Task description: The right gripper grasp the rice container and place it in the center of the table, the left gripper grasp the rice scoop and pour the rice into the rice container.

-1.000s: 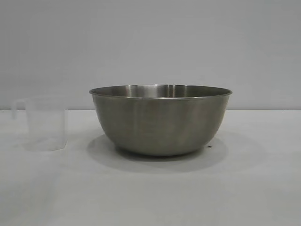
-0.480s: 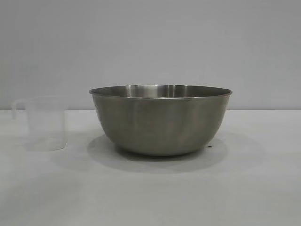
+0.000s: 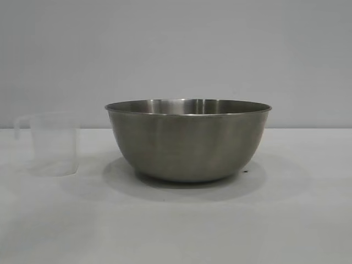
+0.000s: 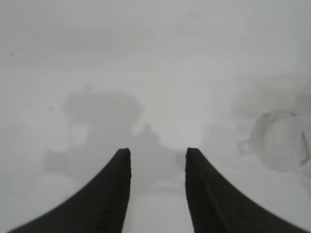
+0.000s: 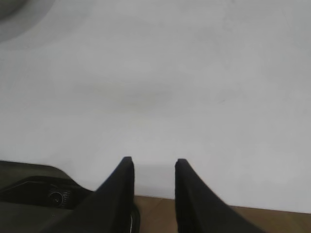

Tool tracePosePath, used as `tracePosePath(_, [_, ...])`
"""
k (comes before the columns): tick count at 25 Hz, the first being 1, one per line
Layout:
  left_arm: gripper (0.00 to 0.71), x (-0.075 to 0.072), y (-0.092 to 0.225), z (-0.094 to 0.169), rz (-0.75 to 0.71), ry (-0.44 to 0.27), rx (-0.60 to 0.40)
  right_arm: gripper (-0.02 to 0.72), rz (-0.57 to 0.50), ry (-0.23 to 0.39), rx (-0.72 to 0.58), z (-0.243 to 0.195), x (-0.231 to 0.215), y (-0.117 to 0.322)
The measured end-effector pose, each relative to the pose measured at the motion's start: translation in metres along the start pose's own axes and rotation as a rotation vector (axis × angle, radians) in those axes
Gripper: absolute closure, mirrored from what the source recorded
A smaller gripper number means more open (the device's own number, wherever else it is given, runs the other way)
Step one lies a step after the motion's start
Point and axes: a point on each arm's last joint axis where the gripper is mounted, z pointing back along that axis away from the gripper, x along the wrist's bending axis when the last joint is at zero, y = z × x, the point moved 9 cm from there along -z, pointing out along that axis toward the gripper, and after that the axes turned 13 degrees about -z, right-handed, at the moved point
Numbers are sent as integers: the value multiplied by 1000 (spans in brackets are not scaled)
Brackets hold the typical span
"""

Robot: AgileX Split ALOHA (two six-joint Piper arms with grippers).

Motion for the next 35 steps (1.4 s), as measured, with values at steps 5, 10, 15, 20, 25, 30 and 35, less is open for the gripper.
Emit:
tracePosePath(5, [484,0,-4,26,-4,-12,-48,496,0,0,0,0,0,0])
tracePosePath(10, [484,-5,8,49,-9,-8,-46,496,0,0,0,0,0,0])
tracePosePath(15, [484,-11,25,79,-19,-16,-78,496,0,0,0,0,0,0])
tracePosePath(20, [484,-21,59,98,-24,-20,-93,496,0,0,0,0,0,0])
tracePosePath(25, [484,-34,98,113,-25,-21,-123,496,0,0,0,0,0,0])
tracePosePath(30, [484,-45,128,127,-21,-27,-191,496,0,0,0,0,0,0])
tracePosePath(35, [484,-57,152,133,-8,-12,-239,496,0,0,0,0,0,0])
